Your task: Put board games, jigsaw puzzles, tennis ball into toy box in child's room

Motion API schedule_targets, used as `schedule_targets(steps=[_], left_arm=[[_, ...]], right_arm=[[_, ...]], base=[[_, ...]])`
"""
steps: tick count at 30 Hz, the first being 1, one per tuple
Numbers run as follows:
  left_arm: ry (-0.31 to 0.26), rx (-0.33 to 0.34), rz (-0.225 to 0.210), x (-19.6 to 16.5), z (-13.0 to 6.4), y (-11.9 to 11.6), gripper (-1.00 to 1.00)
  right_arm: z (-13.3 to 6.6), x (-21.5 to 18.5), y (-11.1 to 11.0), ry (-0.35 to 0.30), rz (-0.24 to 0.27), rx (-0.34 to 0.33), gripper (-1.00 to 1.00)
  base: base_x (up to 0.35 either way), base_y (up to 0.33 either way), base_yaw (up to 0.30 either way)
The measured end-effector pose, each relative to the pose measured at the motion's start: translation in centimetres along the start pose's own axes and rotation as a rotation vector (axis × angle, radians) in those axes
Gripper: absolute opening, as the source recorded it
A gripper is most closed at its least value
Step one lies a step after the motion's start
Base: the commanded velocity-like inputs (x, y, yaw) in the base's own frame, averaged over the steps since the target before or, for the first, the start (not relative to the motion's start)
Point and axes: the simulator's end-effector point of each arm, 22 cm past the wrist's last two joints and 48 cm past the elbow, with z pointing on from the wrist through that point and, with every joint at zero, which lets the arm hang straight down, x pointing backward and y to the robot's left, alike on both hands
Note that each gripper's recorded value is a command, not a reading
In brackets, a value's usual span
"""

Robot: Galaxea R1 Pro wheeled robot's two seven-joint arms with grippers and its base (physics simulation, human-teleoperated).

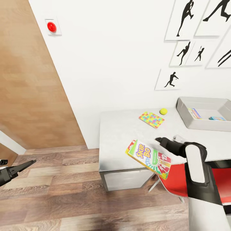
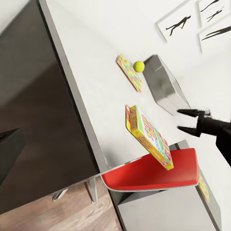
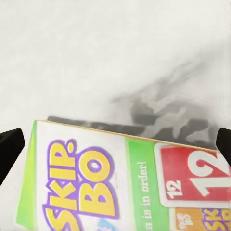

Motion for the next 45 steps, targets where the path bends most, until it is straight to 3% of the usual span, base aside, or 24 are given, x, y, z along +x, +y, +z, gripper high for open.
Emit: schedule_targets(steps=[5, 8, 13, 15, 20, 26, 45], left_arm=[[0.000, 0.000, 0.000, 0.0, 0.0, 0.0, 1.00], [0.001, 0.001, 0.000, 0.0, 0.0, 0.0, 1.00], [0.002, 0.003, -0.002, 0.1, 0.1, 0.0, 1.00], [0.003, 0.004, -0.002, 0.2, 0.2, 0.0, 1.00], [0.004, 0.005, -0.003, 0.2, 0.2, -0.1, 1.00], [0.004, 0.007, -0.005, 0.3, 0.3, -0.1, 1.00], [0.006, 0.010, -0.008, 0.5, 0.5, -0.1, 1.00]], right_arm=[[-1.5, -0.6, -1.8, -0.013, 0.092, -0.228, 1.00], [-4.0, 0.1, -1.1, -0.007, 0.120, -0.450, 1.00], [-7.0, 3.6, -0.5, 0.043, 0.159, -0.659, 1.00], [-7.6, 4.6, -0.5, 0.053, 0.172, -0.695, 1.00], [-8.0, 5.7, -0.2, 0.062, 0.180, -0.729, 1.00], [-7.7, 8.6, 2.2, 0.115, 0.142, -0.766, 1.00], [-7.5, 11.2, 2.4, 0.127, 0.135, -0.768, 1.00]], base=[[0.000, 0.000, 0.000], [0.000, 0.000, 0.000], [0.000, 0.000, 0.000], [0.000, 0.000, 0.000], [0.000, 0.000, 0.000], [0.000, 0.000, 0.000], [0.000, 0.000, 0.000]])
